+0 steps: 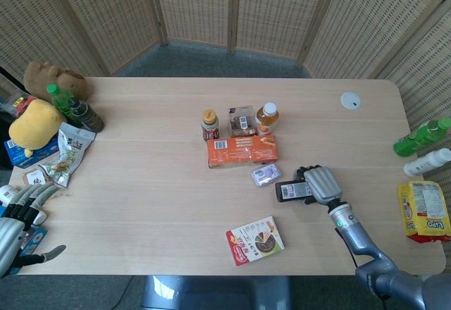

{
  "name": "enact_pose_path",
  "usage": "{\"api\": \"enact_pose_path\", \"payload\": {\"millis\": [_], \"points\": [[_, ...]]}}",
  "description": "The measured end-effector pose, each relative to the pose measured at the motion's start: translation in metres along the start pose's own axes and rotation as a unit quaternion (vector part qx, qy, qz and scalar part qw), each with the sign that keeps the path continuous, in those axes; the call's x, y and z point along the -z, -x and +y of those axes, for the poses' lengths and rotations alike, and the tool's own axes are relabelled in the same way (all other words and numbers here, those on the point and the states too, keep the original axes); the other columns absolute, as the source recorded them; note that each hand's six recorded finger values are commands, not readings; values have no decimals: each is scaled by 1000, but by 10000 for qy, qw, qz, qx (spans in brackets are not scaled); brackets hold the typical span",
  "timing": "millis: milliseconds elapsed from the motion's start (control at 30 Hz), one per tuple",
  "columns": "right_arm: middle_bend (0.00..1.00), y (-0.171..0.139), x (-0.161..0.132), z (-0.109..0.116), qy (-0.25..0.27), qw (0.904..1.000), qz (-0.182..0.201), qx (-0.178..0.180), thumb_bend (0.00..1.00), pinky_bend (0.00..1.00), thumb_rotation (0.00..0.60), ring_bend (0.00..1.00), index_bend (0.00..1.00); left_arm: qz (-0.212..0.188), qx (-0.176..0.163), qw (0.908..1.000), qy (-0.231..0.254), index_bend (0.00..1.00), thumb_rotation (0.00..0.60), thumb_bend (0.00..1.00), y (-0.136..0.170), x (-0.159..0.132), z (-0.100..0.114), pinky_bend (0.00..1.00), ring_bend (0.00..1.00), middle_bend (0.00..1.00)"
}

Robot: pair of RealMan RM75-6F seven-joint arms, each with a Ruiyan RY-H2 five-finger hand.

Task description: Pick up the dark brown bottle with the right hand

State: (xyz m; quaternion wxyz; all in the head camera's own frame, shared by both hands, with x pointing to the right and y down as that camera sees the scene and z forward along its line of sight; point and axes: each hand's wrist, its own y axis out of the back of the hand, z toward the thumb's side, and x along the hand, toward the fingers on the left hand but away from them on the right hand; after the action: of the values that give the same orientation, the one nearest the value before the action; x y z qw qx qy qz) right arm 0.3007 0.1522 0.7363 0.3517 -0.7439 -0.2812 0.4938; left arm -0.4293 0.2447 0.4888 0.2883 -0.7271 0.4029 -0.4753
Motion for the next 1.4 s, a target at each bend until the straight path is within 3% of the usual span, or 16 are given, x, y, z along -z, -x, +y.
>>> {"api": "enact_pose_path", "payload": {"millis": [300,767,1033,1400], "points": [[649,-8,-37,53,178,9972,359,631,0,472,600,553,645,-45,23,10000,16,38,600,0,1,-2,-1,0,0,0],[648,-5,-125,170,90,9817,830,1712,1,472,600,553,648,-89,42,10000,3,38,600,0,2,-4,-2,0,0,0],[649,2,-148,196,147,9762,860,1984,2,472,600,553,647,-80,18,10000,26,38,600,0,2,-3,0,0,0,0],[648,2,-154,201,140,9757,868,2007,7,472,600,553,645,-102,22,9999,13,37,600,0,3,-5,0,0,0,0]]}}
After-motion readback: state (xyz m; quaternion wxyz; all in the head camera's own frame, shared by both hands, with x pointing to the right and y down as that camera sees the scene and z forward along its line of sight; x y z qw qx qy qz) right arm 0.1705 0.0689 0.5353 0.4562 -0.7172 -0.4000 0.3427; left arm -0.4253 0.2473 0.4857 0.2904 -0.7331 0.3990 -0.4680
